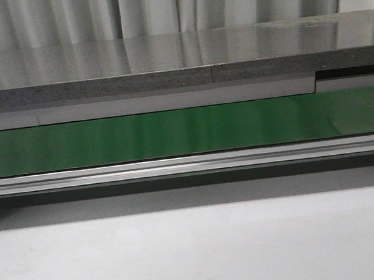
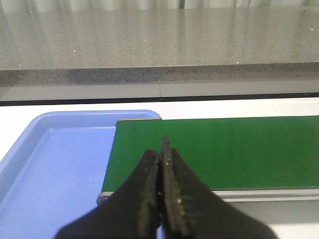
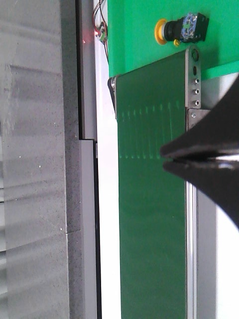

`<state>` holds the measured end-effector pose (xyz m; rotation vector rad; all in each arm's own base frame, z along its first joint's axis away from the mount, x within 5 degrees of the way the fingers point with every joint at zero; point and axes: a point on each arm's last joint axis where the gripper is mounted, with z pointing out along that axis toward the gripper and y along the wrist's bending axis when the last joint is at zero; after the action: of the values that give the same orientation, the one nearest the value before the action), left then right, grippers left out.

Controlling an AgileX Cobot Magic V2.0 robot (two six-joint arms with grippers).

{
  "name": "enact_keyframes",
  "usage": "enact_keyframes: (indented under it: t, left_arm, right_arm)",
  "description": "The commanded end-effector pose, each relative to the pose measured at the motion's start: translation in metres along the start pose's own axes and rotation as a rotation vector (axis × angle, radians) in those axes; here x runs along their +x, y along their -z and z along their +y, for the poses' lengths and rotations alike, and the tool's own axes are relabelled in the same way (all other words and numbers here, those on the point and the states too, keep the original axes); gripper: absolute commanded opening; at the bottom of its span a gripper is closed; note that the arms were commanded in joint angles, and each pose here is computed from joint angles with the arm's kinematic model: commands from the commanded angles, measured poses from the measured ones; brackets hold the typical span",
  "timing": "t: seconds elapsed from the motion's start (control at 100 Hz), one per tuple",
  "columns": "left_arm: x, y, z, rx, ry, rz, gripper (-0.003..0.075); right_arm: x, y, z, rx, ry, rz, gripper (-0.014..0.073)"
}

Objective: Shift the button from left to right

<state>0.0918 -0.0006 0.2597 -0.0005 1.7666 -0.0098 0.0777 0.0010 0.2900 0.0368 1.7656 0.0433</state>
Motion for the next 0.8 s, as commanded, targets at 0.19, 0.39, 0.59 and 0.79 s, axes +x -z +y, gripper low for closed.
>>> enact_keyframes:
  t: [0.19, 0.39, 0.59, 0.79]
  left_arm:
    - [-0.017, 0.002, 0.000, 0.000, 0.016, -0.109, -0.0021]
    - [-0.017, 0.002, 0.000, 0.000, 0.016, -0.109, -0.0021]
    - [-0.017, 0.002, 0.000, 0.000, 0.016, -0.109, -0.0021]
    - [-0.016, 0.002, 0.000, 0.000, 0.016, -0.105, -0.0021]
  right_arm:
    - [-0.010, 0.002, 0.001, -0.016, 0.011, -0.197, -0.0067]
    - [0.018, 0.010, 0.002, -0.060, 0.019, -0.242, -0.0067]
    - [0.055, 0.013, 0.000, -0.059, 0.029, -0.251, -0.0067]
    - [0.077, 0.010, -0.002, -0.057, 0.028, -0.265, -0.0067]
